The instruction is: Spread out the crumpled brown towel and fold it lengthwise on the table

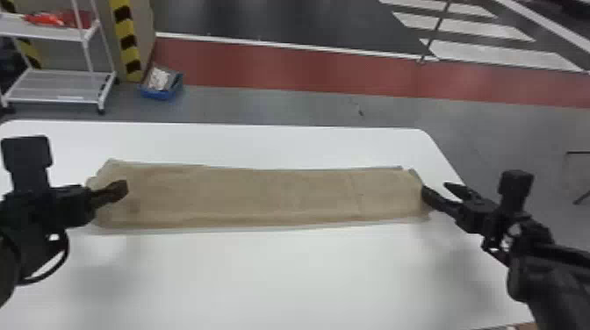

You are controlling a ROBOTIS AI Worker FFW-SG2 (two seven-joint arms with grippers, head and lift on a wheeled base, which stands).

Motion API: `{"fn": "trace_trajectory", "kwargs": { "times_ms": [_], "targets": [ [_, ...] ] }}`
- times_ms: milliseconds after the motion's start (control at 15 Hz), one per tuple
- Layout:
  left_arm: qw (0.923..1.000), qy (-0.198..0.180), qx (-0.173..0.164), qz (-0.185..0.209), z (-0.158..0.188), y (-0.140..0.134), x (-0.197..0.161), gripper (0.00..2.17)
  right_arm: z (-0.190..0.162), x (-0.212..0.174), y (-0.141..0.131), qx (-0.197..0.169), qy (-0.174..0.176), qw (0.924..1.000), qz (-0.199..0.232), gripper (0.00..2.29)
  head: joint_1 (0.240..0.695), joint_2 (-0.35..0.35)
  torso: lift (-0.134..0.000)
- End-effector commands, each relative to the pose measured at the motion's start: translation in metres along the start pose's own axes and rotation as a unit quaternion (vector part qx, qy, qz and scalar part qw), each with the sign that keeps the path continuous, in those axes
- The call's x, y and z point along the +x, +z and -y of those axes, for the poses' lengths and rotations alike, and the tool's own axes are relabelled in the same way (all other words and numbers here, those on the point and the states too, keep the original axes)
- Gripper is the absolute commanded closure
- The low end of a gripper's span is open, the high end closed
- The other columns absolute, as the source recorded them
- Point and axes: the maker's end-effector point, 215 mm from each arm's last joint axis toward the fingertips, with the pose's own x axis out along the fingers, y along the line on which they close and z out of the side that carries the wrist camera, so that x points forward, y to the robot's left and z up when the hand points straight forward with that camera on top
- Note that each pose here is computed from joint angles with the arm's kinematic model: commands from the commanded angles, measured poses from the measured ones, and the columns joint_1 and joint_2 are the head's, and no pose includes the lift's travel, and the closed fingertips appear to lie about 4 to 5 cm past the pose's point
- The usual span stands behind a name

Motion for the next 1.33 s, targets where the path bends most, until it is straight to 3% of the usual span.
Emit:
{"fn": "trace_trajectory", "kwargs": {
  "times_ms": [0, 133, 267, 333, 600, 1133, 1267],
  "targets": [
    [1.0, -0.001, 0.001, -0.003, 0.001, -0.004, -0.002, 0.52, 0.001, 0.0, 0.0, 0.0, 0.0, 1.0, 0.0, 0.4, 0.695, -0.214, -0.124],
    [1.0, -0.001, 0.001, -0.001, 0.001, -0.001, -0.003, 0.77, 0.001, -0.001, 0.0, 0.001, -0.001, 1.0, 0.0, 0.4, 0.695, -0.215, -0.124],
    [1.0, 0.002, 0.002, 0.008, 0.001, 0.005, -0.007, 0.89, 0.001, -0.001, 0.001, 0.0, -0.001, 1.0, 0.001, 0.4, 0.695, -0.216, -0.124],
    [1.0, 0.004, 0.002, 0.005, 0.0, 0.002, -0.007, 1.22, 0.001, -0.001, 0.001, -0.002, -0.001, 1.0, 0.003, 0.4, 0.695, -0.216, -0.124],
    [0.9999, 0.001, 0.003, 0.01, -0.002, 0.004, -0.013, 1.35, 0.001, 0.0, 0.003, -0.002, -0.002, 1.0, 0.005, 0.4, 0.695, -0.216, -0.124],
    [0.9999, -0.003, -0.005, 0.013, -0.005, 0.002, -0.027, 1.35, -0.013, 0.007, 0.003, 0.001, 0.011, 0.9999, -0.006, 0.41, 0.695, -0.207, -0.124],
    [0.9999, -0.004, -0.005, 0.013, -0.004, 0.0, -0.028, 1.35, -0.017, 0.009, 0.001, 0.002, 0.014, 0.9999, -0.008, 0.75, 0.695, -0.204, -0.124]
  ]
}}
